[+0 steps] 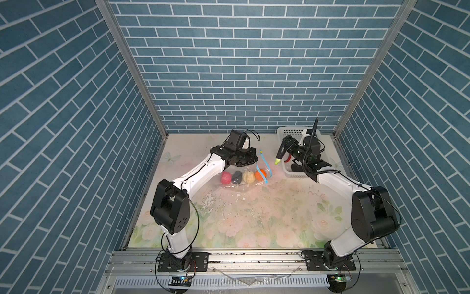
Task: Place the food in the zip-top bag and seal the zipper
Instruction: 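Lift the eggplant with the right gripper and carry it toward the bag, then lower the eggplant into the bag mouth beside the left gripper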
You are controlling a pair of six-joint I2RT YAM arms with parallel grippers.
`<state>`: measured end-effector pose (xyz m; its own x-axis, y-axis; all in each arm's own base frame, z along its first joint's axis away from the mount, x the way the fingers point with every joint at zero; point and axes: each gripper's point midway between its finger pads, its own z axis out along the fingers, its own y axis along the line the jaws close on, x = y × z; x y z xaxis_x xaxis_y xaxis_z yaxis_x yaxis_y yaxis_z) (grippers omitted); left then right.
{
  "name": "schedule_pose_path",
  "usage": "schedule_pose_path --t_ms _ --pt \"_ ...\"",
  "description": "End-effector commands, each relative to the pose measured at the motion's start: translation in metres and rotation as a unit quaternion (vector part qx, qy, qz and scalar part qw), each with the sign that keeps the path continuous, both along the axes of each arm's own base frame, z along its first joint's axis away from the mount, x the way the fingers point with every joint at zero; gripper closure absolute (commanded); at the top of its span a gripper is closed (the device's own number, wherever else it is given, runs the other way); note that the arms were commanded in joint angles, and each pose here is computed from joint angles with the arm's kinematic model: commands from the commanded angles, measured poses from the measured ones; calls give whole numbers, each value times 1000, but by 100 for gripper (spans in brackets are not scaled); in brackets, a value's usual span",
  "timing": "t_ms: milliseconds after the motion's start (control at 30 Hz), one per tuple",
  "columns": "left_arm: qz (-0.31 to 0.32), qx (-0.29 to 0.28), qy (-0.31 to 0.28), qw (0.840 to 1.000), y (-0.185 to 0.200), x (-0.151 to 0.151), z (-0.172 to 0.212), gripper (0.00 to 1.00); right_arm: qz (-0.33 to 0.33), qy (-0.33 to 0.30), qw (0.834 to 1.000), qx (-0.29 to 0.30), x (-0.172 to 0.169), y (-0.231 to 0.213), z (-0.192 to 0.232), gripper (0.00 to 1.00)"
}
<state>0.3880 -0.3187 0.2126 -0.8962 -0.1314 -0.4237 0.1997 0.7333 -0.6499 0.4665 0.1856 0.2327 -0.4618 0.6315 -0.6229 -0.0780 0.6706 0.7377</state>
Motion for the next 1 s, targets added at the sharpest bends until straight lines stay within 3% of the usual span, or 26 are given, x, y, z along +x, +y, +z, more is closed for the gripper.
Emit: schedule_pose_path --t_ms 0,400,967 --pt "7 -9 -24 1000 3 5 22 100 -27 -37 998 54 -9 0 27 68" --pt "6 -15 -25 1000 0 8 24 100 5 6 995 103 -37 35 9 68" --pt "9 -16 -30 999 3 4 30 100 29 65 987 144 -48 84 -39 65"
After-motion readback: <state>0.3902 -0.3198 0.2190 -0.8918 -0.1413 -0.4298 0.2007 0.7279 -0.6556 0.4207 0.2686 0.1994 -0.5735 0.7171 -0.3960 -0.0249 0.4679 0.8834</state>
